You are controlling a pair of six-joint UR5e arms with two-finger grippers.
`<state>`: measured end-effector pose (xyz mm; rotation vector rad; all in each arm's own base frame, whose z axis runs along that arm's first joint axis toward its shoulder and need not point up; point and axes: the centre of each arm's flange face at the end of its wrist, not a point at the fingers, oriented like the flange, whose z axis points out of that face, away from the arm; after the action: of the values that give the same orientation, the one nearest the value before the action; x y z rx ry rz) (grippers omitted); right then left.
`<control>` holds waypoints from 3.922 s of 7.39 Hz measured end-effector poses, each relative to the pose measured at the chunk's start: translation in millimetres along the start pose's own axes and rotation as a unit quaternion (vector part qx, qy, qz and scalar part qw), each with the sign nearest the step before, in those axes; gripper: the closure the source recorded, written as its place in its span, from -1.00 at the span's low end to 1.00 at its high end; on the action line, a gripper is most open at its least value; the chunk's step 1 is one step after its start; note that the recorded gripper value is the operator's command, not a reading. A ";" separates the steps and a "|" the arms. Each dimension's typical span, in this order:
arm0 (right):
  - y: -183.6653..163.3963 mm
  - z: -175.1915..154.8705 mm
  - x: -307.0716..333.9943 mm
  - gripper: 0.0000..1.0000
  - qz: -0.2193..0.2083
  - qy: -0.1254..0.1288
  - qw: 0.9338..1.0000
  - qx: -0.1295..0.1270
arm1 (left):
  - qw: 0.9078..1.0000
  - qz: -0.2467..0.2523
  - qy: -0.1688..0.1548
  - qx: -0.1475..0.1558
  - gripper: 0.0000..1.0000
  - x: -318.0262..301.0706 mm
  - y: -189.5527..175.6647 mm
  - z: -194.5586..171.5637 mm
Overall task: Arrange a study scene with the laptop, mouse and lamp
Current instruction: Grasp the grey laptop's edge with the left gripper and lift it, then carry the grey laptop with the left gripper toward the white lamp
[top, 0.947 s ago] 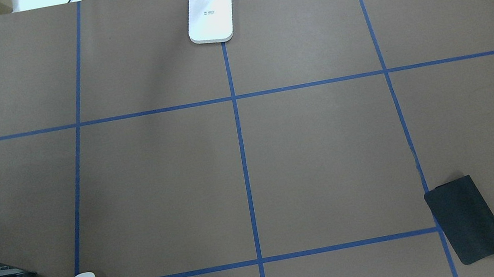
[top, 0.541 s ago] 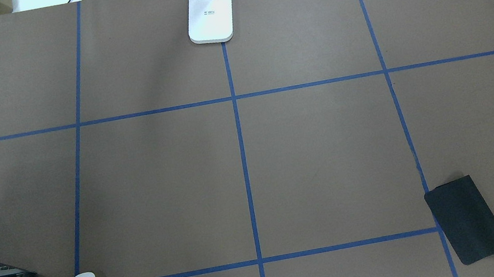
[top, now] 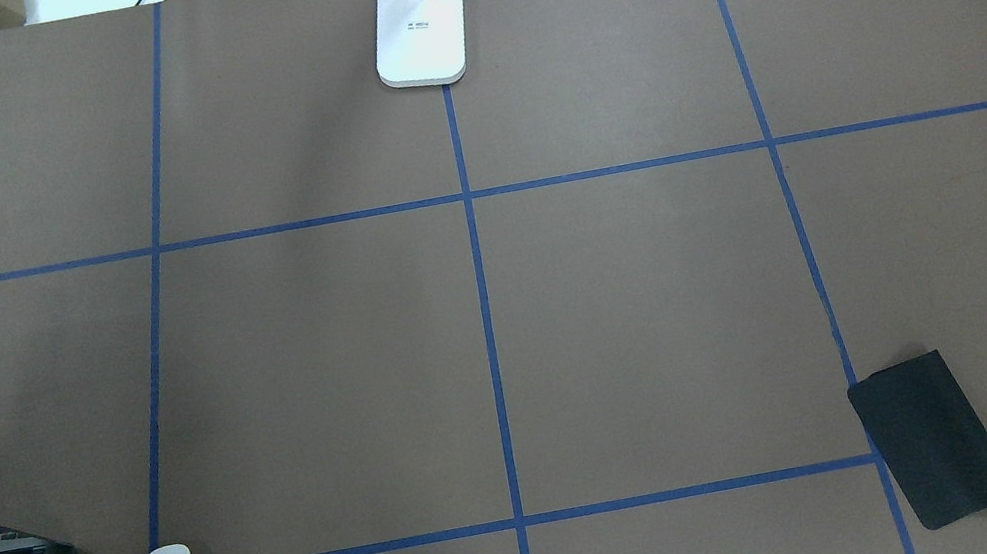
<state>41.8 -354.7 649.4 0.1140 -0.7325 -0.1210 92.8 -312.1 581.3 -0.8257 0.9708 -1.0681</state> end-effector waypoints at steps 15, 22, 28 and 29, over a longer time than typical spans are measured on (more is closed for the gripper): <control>48.2 9.3 16.5 -1.00 0.012 -0.008 1.000 -0.022 | 0.996 -0.006 -0.025 -0.088 1.00 203.4 163.2 -44.0; 72.1 17.1 27.1 -1.00 0.013 -0.014 0.999 -0.038 | 0.995 -0.064 0.007 -0.071 1.00 373.1 282.1 -67.7; 74.6 19.2 28.4 -1.00 0.006 -0.014 0.999 -0.042 | 0.997 -0.064 0.051 -0.012 1.00 448.9 390.2 -12.2; 77.0 20.5 29.3 -1.00 0.007 -0.015 0.999 -0.044 | 0.995 -0.063 0.071 -0.002 1.00 450.0 403.1 0.0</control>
<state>55.0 -284.4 695.0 0.0230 -0.7568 -0.1406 302.9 -629.5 112.1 -0.8330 1.0508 -1.2474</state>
